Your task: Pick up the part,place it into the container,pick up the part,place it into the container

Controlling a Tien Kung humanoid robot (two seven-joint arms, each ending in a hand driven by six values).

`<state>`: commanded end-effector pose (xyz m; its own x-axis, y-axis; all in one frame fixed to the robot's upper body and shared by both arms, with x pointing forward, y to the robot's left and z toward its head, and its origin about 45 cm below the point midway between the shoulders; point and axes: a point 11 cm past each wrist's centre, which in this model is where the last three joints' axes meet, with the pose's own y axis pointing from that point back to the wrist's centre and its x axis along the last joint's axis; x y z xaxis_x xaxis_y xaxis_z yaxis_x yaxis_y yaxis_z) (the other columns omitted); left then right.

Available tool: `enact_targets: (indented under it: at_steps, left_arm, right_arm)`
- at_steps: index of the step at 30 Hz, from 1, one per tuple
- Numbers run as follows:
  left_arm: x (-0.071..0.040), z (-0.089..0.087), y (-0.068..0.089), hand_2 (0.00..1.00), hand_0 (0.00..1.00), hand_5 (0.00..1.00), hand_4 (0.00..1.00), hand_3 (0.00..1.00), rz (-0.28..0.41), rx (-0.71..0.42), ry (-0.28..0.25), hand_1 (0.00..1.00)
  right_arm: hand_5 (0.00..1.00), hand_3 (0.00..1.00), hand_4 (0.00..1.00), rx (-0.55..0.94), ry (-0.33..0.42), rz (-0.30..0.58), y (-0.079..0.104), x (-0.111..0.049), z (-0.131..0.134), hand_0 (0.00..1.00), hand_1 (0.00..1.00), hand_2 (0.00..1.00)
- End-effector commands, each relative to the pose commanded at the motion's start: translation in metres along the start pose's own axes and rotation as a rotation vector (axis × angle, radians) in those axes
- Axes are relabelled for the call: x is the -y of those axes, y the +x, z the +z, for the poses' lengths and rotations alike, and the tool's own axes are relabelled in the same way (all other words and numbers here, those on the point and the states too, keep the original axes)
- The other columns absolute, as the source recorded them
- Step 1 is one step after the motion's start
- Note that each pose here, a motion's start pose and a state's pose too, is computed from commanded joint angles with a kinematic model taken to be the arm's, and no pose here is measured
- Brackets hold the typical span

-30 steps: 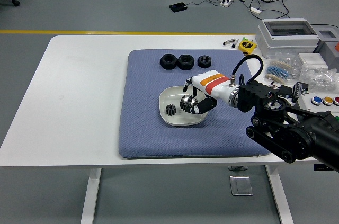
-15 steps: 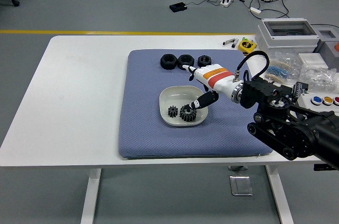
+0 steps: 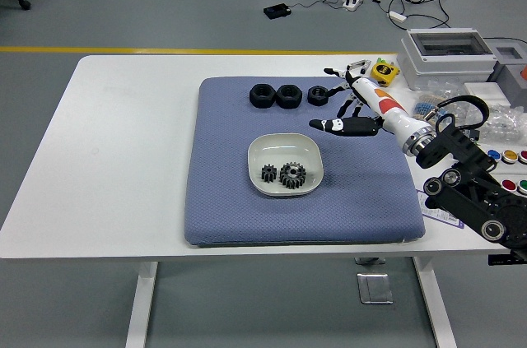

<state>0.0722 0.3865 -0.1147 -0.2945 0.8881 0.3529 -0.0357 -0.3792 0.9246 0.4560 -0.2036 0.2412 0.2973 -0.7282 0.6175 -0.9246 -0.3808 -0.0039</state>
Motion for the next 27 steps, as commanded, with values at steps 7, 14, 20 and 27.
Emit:
enact_targets:
  at_steps: [7,14,20,27]
  left_arm:
    - [0.000,-0.003,-0.001,0.662,0.521,0.562,0.589,0.595,-0.002,0.001,0.005,0.541]
    - [0.000,-0.008,-0.001,0.660,0.523,0.562,0.589,0.593,-0.002,0.003,0.015,0.546]
    - [0.001,-0.010,-0.001,0.660,0.523,0.563,0.588,0.593,-0.002,0.012,0.019,0.549]
    - [0.001,-0.010,0.000,0.660,0.524,0.564,0.588,0.594,-0.001,0.017,0.018,0.547]
  right_arm:
    - [0.767,0.874,0.998,0.359,0.014,0.113,0.020,-0.019,0.009,0.798,0.801,0.843]
    - [0.885,0.884,0.998,0.723,-0.039,0.220,0.024,-0.043,0.039,0.840,0.818,0.851]
    - [0.923,0.885,0.998,0.833,-0.101,0.241,0.014,-0.064,0.064,0.873,0.831,0.854]
    - [0.929,0.884,0.998,0.769,-0.143,0.243,0.005,-0.085,0.082,0.883,0.834,0.854]
